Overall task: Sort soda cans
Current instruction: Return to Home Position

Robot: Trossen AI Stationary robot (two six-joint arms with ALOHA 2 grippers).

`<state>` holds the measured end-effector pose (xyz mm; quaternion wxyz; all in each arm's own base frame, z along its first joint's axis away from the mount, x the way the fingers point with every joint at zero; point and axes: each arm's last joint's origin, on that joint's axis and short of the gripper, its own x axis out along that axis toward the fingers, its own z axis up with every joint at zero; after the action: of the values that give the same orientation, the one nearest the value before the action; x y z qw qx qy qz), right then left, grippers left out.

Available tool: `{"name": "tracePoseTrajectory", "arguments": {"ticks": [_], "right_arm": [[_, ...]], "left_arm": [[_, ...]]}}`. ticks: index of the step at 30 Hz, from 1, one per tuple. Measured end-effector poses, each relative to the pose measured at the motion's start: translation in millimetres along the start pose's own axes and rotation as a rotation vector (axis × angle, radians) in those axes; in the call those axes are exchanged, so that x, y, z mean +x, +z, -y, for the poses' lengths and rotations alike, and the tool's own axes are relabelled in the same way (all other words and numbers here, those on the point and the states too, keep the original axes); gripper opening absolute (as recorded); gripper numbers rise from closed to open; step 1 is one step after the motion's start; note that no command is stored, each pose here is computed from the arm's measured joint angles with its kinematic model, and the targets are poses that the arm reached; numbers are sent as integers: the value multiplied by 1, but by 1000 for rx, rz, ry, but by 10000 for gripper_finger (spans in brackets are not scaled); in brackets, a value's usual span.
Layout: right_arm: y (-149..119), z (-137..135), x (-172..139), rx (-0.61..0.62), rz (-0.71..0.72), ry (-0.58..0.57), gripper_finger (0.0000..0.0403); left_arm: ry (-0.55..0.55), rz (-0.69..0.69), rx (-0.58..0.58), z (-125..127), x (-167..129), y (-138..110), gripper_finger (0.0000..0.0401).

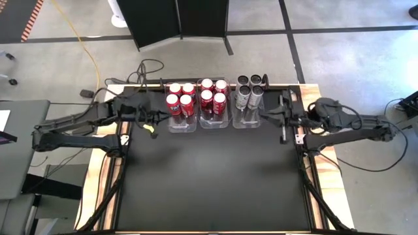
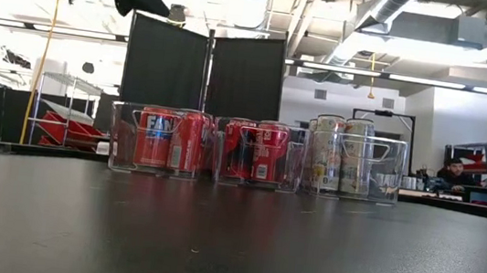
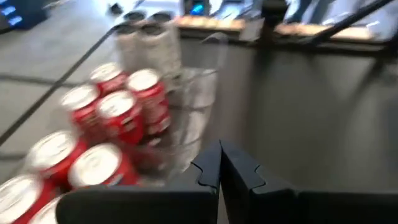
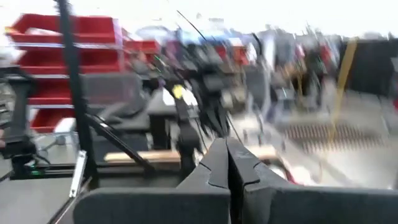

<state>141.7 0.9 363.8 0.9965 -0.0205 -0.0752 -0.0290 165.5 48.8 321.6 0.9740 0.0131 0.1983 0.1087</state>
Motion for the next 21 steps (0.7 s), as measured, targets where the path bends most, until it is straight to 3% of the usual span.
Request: {"name": "tracePoseTrajectory", "arguments": {"ticks": [3, 7, 11, 17, 21], "right_arm": [[4, -7, -9, -40, 42, 52, 3], [-5, -7, -22, -46, 41, 2, 2], [-28, -5, -31, -47, 54, -38, 2], [-65, -4, -31, -76, 164, -72, 2], [-87, -4, -30, -32, 151, -78, 2]], "left_arm": [[-52, 29, -17, 4, 1, -11, 0], [-76, 116, -18, 11, -2, -30, 0], [-87, 192, -10, 15, -9, -49, 0], [-102, 133, -68, 19, -3, -93, 0], [-145, 172, -73, 21, -2, -107, 0]]}}
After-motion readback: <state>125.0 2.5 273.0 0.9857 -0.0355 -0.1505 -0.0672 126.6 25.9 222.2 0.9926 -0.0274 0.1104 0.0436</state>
